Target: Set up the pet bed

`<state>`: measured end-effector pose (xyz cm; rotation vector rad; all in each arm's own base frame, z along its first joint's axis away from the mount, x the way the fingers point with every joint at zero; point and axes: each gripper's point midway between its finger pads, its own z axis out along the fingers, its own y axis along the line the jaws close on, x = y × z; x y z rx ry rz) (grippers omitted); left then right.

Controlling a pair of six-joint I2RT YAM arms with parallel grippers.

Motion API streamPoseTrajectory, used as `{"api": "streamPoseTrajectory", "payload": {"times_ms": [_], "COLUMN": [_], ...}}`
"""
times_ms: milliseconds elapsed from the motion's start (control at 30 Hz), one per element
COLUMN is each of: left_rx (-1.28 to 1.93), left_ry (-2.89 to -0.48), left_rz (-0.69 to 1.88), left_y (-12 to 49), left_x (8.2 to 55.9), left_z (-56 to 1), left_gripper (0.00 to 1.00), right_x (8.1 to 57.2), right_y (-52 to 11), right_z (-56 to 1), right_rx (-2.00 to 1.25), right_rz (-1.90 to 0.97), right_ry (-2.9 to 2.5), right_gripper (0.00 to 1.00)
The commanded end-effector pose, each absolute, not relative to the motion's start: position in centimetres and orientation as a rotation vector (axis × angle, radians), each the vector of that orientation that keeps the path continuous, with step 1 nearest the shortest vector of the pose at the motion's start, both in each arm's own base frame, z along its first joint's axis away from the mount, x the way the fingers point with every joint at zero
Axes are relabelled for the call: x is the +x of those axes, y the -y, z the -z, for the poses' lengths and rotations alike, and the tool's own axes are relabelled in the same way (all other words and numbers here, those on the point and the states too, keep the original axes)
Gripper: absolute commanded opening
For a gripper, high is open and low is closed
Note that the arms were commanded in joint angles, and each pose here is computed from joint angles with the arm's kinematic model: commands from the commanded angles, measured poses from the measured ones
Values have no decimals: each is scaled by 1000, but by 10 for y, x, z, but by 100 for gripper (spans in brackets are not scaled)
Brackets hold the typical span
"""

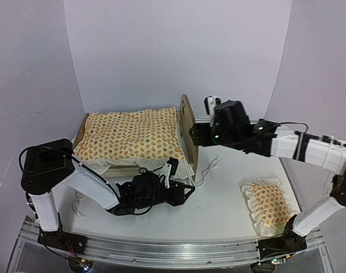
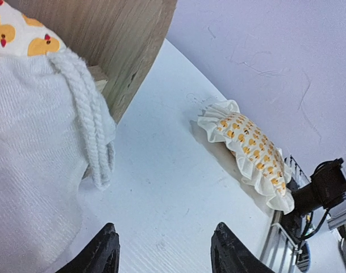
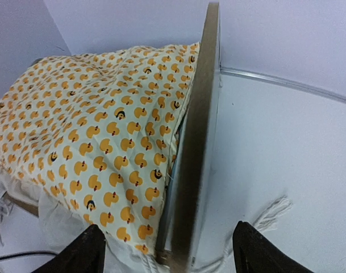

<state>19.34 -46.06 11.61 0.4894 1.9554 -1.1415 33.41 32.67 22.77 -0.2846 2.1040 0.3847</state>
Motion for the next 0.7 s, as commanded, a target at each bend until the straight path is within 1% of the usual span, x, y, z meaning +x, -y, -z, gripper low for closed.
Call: {"api": "streamPoseTrajectory", "payload": {"times_ms": [0,100,167,267,333,467,600,667], "left_rx": [379,326,314,312,307,298,313,304], "left_ry": [-1803,-1833,-1832,-1821,-1818,-1814,-1801,-1803], "left_rz": [1198,1184,1181,1161,1128,1056,1038,1020], "left_y": [475,476,479,486,489,490,496,493], "left_x": [212,227,233,241,247,260,264,267], "left_z": [-139,-117,-110,-107,-100,-88,-85,-83], "left_gripper": [52,45,43,41,38,29,25,20], "right_x": [322,321,314,303,299,293,289,284], "right_y": [-269,-233,-225,-222,-219,-223,-227,-231], "right_z": [-276,-257,-246,-226,-209,-193,-181,-175], "right_rx": [-385,-381,-388,-408,-401,-398,-400,-417], "right_rz": [-492,-447,-437,-457,-456,-510,-552,-587], "right_ry": [-2026,-2051,-2065,-2094,-2121,-2135,-2159,-2168], "right_gripper": [81,83,83,84,84,84,84,83]}}
